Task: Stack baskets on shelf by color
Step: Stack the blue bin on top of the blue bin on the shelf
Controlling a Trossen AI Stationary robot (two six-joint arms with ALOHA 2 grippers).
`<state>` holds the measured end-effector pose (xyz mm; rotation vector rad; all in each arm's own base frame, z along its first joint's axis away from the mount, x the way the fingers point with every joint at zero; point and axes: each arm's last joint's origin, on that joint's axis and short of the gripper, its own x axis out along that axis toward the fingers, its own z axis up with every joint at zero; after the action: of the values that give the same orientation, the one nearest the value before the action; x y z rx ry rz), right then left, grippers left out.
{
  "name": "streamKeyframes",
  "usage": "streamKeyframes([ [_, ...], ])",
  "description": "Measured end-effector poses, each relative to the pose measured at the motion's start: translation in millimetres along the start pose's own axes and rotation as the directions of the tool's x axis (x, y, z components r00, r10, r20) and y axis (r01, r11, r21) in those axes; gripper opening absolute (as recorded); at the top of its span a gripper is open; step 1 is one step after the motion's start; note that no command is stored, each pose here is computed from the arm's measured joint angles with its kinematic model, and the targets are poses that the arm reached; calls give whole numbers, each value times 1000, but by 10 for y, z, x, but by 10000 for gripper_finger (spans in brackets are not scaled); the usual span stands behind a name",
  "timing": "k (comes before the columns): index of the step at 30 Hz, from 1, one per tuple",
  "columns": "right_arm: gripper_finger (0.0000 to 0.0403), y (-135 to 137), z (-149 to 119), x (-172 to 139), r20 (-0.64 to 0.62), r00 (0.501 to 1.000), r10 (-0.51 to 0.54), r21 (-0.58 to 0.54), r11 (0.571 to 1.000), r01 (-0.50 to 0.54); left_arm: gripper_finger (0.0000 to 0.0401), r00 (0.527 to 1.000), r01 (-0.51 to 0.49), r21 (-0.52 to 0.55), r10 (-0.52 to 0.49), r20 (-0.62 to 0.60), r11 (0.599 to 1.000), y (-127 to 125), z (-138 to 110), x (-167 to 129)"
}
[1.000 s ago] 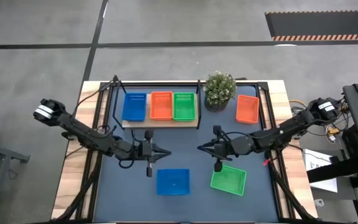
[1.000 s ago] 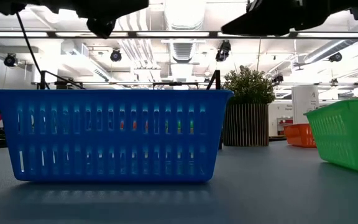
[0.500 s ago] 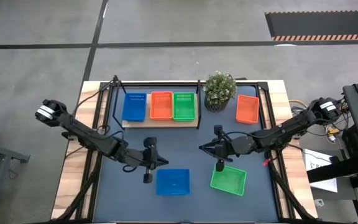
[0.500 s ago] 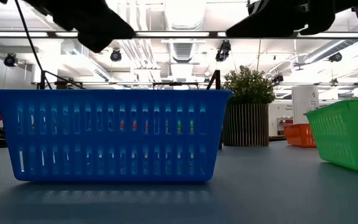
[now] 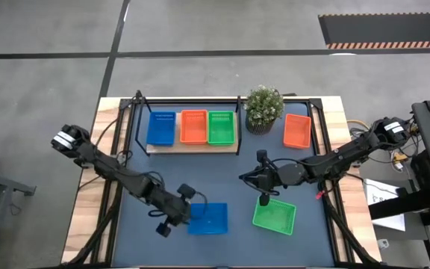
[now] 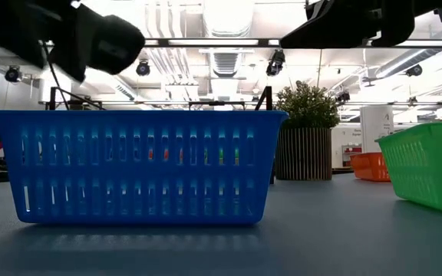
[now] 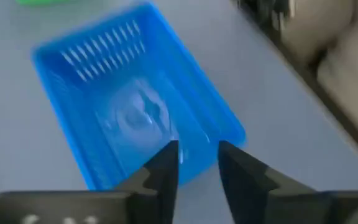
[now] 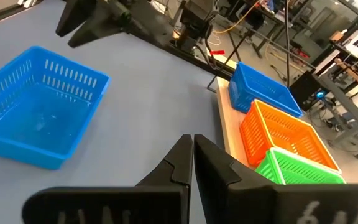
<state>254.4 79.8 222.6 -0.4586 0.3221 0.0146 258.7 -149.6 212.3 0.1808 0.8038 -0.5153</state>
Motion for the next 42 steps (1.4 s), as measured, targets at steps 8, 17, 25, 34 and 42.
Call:
streamKeyframes([
  [8,9,-2,5,0,4,1000,-2,9,1000,2,160,987,51,313,0,-161,948,-50,206,60],
  [17,9,1,-3,0,-3,1000,2,30,1000,-2,162,970,94,397,6,-245,913,-4,34,227],
  [25,9,5,-13,1,-13,1000,5,47,999,-4,146,978,91,460,8,-209,883,20,50,300],
  [34,9,6,-14,1,-14,1000,6,67,998,-5,54,975,98,459,8,-223,883,27,6,526],
  [42,9,18,-50,0,-50,999,18,74,997,-14,1,975,-17,435,112,-193,900,45,84,408],
])
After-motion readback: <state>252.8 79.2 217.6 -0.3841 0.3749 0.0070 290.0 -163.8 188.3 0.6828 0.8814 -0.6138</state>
